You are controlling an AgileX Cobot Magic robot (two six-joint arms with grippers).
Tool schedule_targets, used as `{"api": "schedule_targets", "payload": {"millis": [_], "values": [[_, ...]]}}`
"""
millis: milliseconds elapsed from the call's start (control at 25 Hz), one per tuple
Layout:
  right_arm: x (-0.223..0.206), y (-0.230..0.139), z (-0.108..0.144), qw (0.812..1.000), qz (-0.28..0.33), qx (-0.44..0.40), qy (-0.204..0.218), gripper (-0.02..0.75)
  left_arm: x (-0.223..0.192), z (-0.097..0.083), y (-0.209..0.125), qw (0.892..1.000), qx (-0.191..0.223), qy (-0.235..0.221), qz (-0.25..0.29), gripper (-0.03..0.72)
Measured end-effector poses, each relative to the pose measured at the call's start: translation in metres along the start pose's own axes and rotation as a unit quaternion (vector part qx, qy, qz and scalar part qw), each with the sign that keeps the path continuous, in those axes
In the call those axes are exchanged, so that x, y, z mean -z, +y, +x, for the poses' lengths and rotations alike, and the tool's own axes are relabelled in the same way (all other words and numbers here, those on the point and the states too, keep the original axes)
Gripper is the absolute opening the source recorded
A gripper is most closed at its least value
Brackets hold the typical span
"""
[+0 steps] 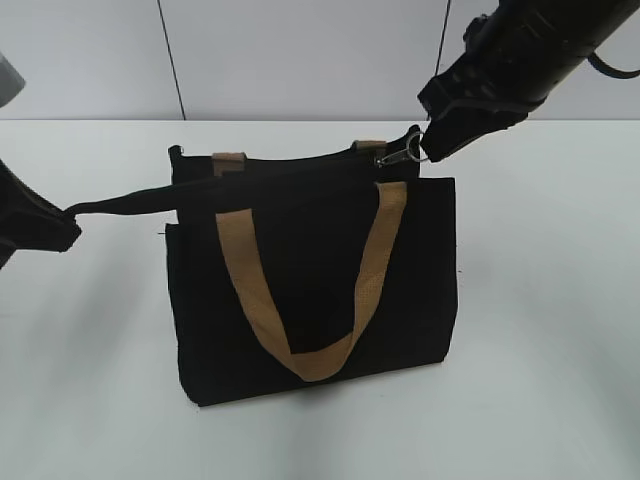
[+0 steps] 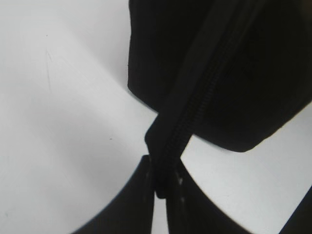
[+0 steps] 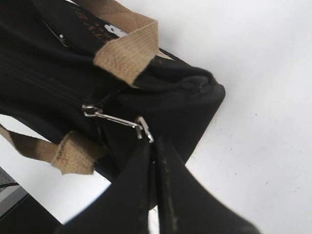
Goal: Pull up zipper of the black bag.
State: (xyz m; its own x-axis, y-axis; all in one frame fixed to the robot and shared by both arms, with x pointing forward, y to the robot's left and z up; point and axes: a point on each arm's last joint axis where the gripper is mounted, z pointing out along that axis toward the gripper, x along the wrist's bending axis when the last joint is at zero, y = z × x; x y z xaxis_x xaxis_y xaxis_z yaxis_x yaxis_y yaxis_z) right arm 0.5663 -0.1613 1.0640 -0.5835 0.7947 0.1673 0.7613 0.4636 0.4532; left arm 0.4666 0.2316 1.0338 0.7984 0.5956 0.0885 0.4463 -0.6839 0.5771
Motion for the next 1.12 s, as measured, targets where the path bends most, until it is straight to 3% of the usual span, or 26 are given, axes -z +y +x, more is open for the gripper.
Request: {"api": "schedule_targets", "payload": {"millis": [440, 560, 640, 720, 880, 1040, 1120], "values": [[0.003, -0.003, -0.008, 1.000, 0.007, -0.010, 0.004, 0.003, 0.000, -0.001, 0.001, 1.000, 0.006, -0.004, -0.006, 0.029], [0.008, -0.004, -0.009, 1.000, 0.001, 0.008, 0.001, 0.083, 0.000, -0.001, 0.001, 1.000, 0.004, -0.003, -0.003, 0.041], [0.017, -0.004, -0.011, 1.000, -0.009, 0.015, -0.009, 0.202, 0.000, 0.000, 0.000, 1.000, 0.005, -0.003, -0.001, 0.095], [0.026, -0.004, -0.010, 1.000, -0.020, 0.020, -0.014, 0.306, 0.000, -0.001, 0.000, 1.000, 0.013, -0.005, -0.004, 0.221], [0.039, -0.005, -0.006, 0.999, -0.034, 0.031, -0.025, 0.394, 0.000, 0.000, 0.001, 0.998, 0.061, 0.002, -0.009, 0.460], [0.046, -0.008, -0.010, 0.998, -0.030, 0.027, -0.055, 0.405, 0.002, 0.006, 0.002, 0.988, 0.148, 0.036, -0.016, 0.517], [0.047, -0.010, -0.016, 0.997, -0.025, -0.003, -0.075, 0.407, 0.005, 0.011, 0.003, 0.978, 0.199, 0.058, -0.015, 0.523]]}}
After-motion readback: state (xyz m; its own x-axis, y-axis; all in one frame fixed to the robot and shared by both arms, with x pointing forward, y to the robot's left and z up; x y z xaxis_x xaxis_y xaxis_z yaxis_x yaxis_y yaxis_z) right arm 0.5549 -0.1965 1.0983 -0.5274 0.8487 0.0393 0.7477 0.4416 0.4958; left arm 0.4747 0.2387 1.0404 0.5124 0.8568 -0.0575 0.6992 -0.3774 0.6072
